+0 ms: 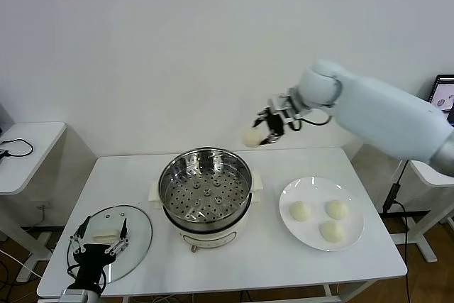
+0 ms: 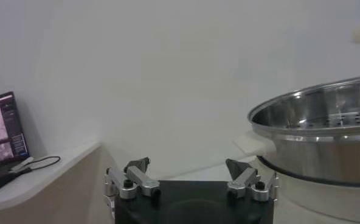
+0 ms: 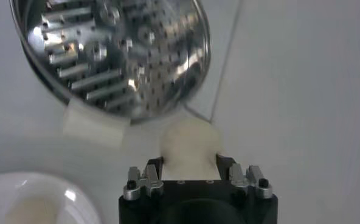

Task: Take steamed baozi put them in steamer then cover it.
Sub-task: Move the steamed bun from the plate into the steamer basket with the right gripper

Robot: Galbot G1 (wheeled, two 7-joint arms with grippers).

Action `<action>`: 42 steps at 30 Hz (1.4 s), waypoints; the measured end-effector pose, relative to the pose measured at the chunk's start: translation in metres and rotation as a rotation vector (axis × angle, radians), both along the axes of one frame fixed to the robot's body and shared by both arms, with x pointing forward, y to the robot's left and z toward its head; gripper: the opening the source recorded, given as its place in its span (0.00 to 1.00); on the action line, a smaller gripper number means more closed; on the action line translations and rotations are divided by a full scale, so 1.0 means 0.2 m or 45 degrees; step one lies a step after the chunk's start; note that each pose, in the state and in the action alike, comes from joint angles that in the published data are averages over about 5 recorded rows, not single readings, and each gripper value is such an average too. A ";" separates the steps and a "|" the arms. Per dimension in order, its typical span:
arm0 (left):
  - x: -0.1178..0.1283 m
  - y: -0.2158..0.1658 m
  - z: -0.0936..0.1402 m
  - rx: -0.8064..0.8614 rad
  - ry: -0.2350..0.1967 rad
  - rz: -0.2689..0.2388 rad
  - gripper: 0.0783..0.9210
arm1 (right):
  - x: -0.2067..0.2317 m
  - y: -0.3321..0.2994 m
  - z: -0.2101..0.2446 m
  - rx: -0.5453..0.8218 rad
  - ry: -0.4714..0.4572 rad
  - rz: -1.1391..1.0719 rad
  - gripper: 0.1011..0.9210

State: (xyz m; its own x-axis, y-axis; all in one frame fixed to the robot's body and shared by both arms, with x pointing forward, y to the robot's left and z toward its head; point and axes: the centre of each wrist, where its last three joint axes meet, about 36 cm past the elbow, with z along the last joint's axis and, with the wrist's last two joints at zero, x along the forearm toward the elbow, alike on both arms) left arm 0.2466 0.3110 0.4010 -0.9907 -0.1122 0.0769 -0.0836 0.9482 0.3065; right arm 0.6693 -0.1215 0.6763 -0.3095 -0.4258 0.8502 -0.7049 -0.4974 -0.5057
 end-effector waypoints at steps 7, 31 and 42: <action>0.00 0.01 0.00 0.004 0.000 0.010 0.88 | -0.03 0.24 -0.13 -0.084 -0.054 0.233 0.57; 0.01 0.00 -0.01 -0.008 -0.009 0.018 0.88 | 0.07 0.51 -0.50 -0.326 -0.274 0.743 0.58; 0.01 0.00 0.00 -0.010 -0.014 0.016 0.88 | 0.10 0.51 -0.49 -0.332 -0.293 0.777 0.85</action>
State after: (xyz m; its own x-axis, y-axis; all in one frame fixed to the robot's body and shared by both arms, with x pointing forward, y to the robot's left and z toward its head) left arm 0.2494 0.3111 0.4011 -0.9900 -0.1240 0.0666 -0.0989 0.9493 0.2983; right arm 0.6886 -0.0188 0.5785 -0.2645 -0.3720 0.8897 -0.1504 -0.8954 -0.4191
